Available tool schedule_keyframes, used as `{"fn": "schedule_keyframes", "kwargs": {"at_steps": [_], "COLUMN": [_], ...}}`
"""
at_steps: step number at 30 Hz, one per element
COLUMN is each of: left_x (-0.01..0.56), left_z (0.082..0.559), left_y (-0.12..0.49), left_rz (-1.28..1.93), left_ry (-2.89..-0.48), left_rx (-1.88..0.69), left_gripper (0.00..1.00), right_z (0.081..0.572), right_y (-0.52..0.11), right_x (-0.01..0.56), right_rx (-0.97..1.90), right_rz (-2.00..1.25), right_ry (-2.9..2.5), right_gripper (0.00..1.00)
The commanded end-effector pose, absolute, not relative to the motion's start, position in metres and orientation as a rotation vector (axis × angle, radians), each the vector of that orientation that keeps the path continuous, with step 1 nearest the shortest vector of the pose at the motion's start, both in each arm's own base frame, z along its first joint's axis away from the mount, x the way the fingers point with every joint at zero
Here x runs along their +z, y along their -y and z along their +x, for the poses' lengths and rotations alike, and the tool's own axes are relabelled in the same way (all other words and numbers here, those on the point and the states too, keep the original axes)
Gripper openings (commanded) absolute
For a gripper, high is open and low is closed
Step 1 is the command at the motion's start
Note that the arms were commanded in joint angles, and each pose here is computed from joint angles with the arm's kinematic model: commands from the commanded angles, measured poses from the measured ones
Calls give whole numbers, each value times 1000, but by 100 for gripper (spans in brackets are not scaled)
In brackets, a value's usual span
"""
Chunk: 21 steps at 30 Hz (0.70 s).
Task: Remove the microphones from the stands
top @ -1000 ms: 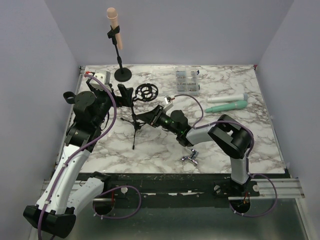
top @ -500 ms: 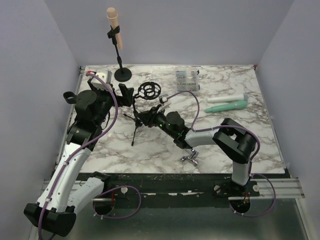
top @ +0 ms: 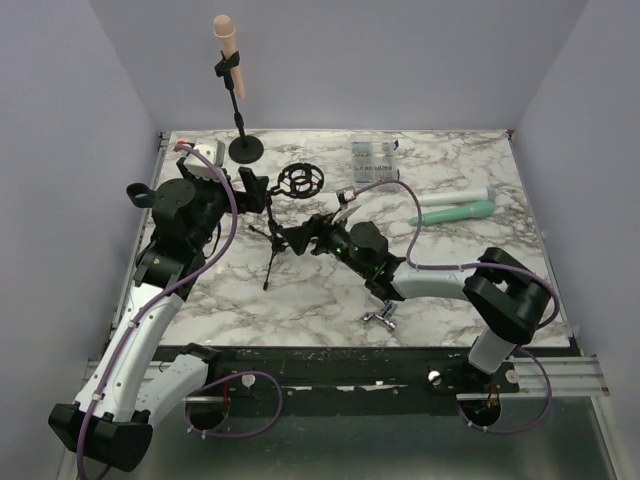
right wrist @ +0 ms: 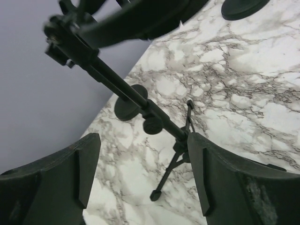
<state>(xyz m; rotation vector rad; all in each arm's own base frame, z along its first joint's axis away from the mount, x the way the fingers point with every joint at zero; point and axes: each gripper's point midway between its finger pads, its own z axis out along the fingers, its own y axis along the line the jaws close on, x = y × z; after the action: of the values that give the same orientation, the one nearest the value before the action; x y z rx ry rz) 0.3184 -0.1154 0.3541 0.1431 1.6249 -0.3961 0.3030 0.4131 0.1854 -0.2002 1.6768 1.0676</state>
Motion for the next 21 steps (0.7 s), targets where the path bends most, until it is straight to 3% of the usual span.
{"fn": "schedule_keyframes", "kwargs": {"at_steps": [1, 12, 15, 18, 21], "left_x": [366, 364, 364, 365, 366], "left_z": [317, 317, 318, 317, 316], "left_y": [121, 122, 121, 121, 121], "left_rz": [155, 153, 150, 150, 153], "left_ry": [-1601, -1607, -1607, -1605, -1601], "left_rx": [-432, -438, -428, -429, -430], "left_gripper": [99, 98, 98, 99, 98], "right_z": [297, 282, 292, 298, 304], "right_y": [-401, -448, -448, -447, -449], "right_x": [196, 192, 184, 178, 174], "right_rx": [1082, 1675, 1763, 1916, 2022], "right_rz": [-131, 273, 410, 507, 569], "right_ry": [-1740, -1934, -1949, -1916, -1877], "right_gripper": [85, 87, 80, 56, 55]}}
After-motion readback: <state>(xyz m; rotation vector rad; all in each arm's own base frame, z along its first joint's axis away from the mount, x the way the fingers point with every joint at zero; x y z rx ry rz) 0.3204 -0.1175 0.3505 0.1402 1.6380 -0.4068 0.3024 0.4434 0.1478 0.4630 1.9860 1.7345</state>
